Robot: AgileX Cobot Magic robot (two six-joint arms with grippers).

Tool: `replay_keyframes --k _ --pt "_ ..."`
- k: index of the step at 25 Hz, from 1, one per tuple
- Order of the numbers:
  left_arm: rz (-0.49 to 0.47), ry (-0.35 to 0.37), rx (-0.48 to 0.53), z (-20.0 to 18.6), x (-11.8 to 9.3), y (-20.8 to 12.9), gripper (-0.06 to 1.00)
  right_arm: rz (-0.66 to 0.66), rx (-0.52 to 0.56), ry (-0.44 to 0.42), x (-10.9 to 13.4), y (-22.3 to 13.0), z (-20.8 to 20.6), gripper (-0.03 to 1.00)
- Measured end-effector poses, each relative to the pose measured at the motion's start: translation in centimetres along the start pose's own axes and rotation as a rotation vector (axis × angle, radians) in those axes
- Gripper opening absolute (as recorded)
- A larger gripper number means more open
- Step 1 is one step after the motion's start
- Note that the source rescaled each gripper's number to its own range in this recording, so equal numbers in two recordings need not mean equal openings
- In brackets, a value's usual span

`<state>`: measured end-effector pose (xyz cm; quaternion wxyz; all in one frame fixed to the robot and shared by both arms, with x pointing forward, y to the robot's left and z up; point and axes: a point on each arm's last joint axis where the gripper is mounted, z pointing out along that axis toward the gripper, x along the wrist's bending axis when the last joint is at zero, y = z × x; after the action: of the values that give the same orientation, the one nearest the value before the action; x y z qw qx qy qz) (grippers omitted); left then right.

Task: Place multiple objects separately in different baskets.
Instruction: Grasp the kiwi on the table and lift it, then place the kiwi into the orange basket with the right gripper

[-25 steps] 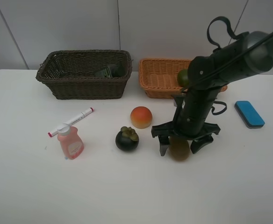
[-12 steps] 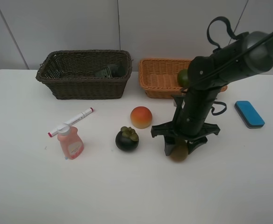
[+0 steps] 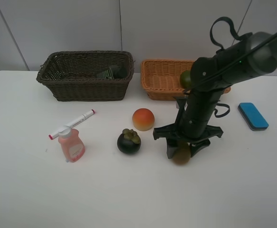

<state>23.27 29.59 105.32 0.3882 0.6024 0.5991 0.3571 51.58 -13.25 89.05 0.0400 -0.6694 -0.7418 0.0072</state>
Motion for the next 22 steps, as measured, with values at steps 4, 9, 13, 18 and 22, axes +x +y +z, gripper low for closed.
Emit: replay_keyframes --k 4,9,13,18,22 --pt "0.000 0.000 0.000 0.0 0.0 0.0 0.99 -0.006 -0.034 0.012 0.0 -0.1 -1.2 0.36" --pt "0.000 0.000 0.000 0.0 0.0 0.0 0.99 -0.037 -0.132 0.023 -0.1 -0.3 -4.5 0.36" --pt "0.000 0.000 0.000 0.0 0.0 0.0 0.99 -0.086 -0.204 -0.020 -0.2 0.6 -7.8 0.36" --pt "0.000 0.000 0.000 0.0 0.0 0.0 0.99 -0.060 -0.316 -0.056 -1.9 3.2 -11.3 0.36" --pt "0.000 0.000 0.000 0.0 0.0 0.0 0.99 -0.002 -0.413 -0.072 -4.2 5.2 -13.8 0.36"
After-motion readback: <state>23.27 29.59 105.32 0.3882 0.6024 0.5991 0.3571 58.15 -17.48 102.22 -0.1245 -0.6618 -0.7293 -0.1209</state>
